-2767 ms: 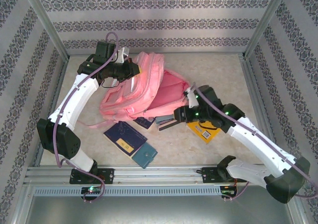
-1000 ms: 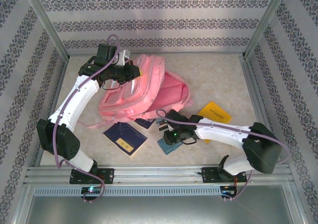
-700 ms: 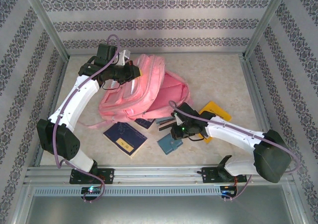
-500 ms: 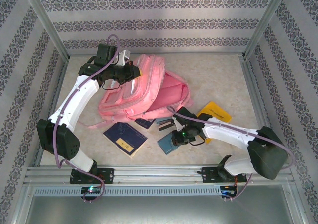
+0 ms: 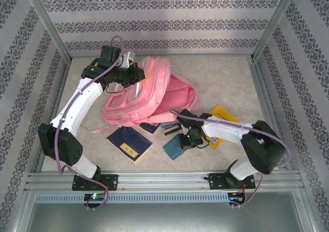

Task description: Pack books, pencil case, and school supplies into a backpack

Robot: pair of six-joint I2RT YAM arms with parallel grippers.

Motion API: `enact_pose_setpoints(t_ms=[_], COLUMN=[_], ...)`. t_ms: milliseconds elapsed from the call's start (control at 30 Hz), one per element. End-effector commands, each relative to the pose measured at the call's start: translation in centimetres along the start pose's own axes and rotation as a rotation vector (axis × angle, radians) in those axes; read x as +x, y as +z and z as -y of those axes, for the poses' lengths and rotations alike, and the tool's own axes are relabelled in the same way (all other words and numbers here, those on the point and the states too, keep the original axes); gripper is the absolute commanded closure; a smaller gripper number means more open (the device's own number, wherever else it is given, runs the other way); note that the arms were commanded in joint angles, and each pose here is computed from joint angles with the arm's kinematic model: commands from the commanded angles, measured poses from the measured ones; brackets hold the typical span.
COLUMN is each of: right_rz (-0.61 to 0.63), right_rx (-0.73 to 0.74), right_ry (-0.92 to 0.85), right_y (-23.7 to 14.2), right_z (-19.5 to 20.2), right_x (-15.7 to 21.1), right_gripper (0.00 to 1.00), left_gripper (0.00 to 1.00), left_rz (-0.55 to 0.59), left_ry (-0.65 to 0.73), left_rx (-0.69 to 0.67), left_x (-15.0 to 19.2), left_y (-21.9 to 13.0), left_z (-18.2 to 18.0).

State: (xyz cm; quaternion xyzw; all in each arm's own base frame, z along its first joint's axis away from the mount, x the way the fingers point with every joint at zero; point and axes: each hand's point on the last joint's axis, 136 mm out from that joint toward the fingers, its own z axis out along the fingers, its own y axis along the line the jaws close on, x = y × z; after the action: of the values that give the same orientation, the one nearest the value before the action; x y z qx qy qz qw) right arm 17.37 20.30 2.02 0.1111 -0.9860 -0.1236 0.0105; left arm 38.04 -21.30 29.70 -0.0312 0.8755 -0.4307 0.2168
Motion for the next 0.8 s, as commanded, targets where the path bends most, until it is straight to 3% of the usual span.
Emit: enact_pose_setpoints(t_ms=[0,67,133,300,433,533,567,767], right_rz=[0.091,0.118,0.137,0.220,0.255,0.249,0.241,0.224], right_rx=[0.132,0.144,0.139,0.080,0.038,0.074,0.087,0.129], right_ry=[-0.030,-0.045,-0.056,-0.078,-0.070,-0.092,-0.094,-0.059], right_y=[-0.9,-1.7,-2.4,-4.5,-5.1,-4.5,-4.0,-2.0], right_z=[2.1,1.9,1.4,0.2,-0.6,-1.1,-1.3,-1.7], right_x=[-3.6,-5.1,-6.1,-6.4,-4.6,-3.1,-2.6,-2.0], right_gripper=[1.00,1.00,0.94,0.69,0.38,0.08,0.03,0.02], left_gripper=[1.00,1.00,1.00,1.00,1.00,1.00,1.00,1.00], left_rz=[0.048,0.046,0.047,0.056,0.060,0.058,0.058,0.053], left_ry=[0.077,0.076,0.076,0.085,0.082,0.080,0.079,0.072], left_rx=[0.077,0.077,0.078,0.075,0.073,0.071,0.071,0.073], left_x=[-1.0,-1.0,-1.1,-1.4,-1.6,-1.6,-1.6,-1.4], left_y=[-1.4,-1.3,-1.3,-1.4,-1.3,-1.2,-1.2,-1.1], left_z=[3.2,3.2,3.2,3.4,3.3,3.2,3.3,3.2])
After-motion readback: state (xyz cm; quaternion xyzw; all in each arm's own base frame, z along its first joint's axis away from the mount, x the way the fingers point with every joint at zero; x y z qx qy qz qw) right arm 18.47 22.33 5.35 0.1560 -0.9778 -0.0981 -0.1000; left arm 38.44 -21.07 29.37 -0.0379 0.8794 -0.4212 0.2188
